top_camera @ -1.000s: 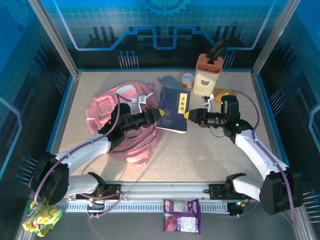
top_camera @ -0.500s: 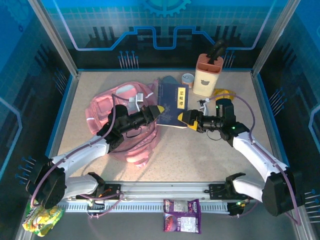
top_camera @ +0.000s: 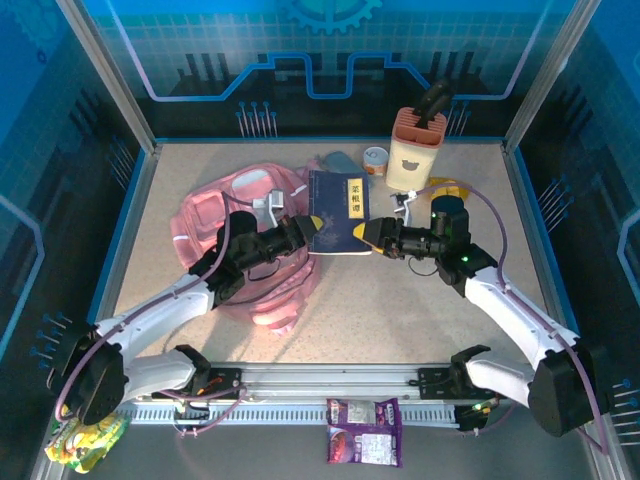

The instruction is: Pack the student bag

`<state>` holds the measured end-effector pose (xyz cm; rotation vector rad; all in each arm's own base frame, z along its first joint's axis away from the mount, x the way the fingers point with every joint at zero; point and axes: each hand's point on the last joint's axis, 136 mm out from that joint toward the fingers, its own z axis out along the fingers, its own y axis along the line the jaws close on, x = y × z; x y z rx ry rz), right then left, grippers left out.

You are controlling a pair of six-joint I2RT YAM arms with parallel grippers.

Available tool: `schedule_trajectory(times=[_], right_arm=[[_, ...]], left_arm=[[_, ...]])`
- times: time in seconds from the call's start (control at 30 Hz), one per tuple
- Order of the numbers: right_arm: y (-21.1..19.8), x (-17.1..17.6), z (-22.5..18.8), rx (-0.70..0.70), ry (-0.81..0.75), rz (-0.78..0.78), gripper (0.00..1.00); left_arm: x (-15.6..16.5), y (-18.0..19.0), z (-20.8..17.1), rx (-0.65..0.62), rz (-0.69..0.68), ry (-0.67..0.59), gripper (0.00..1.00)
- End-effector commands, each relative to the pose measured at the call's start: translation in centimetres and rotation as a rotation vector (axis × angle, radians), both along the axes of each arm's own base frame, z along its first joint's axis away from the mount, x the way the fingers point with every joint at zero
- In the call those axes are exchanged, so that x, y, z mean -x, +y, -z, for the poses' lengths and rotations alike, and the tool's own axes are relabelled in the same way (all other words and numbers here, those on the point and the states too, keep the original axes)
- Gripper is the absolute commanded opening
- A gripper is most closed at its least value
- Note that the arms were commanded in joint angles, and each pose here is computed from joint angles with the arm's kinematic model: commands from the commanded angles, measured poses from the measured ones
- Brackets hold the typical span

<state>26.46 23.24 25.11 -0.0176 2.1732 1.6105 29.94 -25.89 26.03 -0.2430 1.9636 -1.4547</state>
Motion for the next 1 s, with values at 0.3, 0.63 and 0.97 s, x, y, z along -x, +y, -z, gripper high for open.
schedule_trajectory(times=[0.3,0.63,0.97], right_arm=[[-0.3,-0.2,0.2,0.108,-0.062,-0.005,0.02],[-4.2,-0.6,1.0,0.189,-0.065,0.093,0.0],[-7.3,1.1,4.6,0.353,-0.016,0.109,0.0]], left_arm=[[0.9,-0.6,-0.2,-0.077,0.045,-0.072,0.0],[2.9,0.9,3.5,-0.347,0.107,-0.016,0.45],[5.3,5.5,9.6,-0.83,0.16,0.094,0.59]])
